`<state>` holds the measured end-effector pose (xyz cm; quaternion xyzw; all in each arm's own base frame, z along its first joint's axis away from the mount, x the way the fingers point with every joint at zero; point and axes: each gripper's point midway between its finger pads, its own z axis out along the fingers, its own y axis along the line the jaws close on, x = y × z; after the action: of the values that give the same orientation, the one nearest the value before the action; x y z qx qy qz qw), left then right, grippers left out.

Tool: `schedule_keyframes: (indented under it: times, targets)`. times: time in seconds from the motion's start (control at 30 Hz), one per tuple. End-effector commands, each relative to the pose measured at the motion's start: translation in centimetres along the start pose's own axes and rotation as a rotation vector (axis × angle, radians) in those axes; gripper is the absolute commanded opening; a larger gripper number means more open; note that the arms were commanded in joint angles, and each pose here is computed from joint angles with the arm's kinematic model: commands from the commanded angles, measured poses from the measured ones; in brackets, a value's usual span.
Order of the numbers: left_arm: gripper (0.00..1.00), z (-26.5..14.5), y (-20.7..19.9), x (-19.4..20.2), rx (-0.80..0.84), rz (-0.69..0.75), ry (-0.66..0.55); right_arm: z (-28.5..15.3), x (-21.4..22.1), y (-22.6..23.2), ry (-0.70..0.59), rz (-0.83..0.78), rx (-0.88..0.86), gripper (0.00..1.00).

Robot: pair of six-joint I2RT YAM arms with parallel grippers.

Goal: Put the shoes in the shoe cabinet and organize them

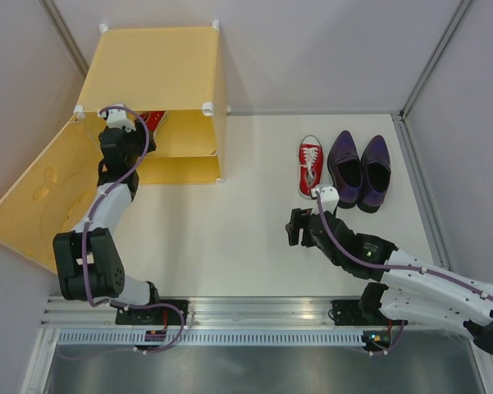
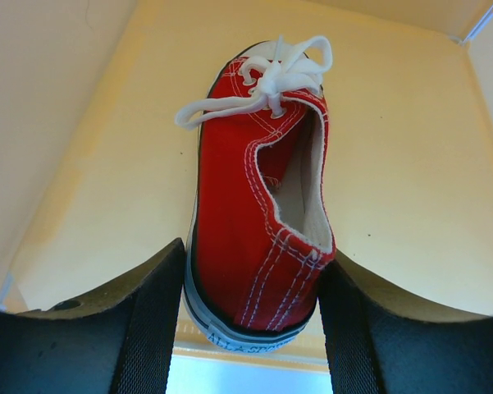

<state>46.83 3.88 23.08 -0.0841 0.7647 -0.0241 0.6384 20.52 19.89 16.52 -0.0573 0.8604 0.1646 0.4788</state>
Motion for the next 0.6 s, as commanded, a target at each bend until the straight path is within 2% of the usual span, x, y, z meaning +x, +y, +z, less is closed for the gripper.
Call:
schedule_keyframes:
  times: [0.0, 0.27, 0.57]
  targets:
    - [0.34, 0.6, -0.7, 4.4, 0.030, -0.075, 0.115, 0.5, 0.0, -0.3, -0.014, 0.007, 0.018, 0.78]
    - [0.35, 0.8, -1.2, 6.9, 0.048, -0.097, 0.175, 1.0, 0.5, -0.1, 0.002, -0.004, 0.018, 0.78]
    - [0.64, 0.3, -0.5, 7.9, 0.008, -0.099, 0.212, 1.0, 0.6, 0.0, 0.005, -0.006, 0.014, 0.78]
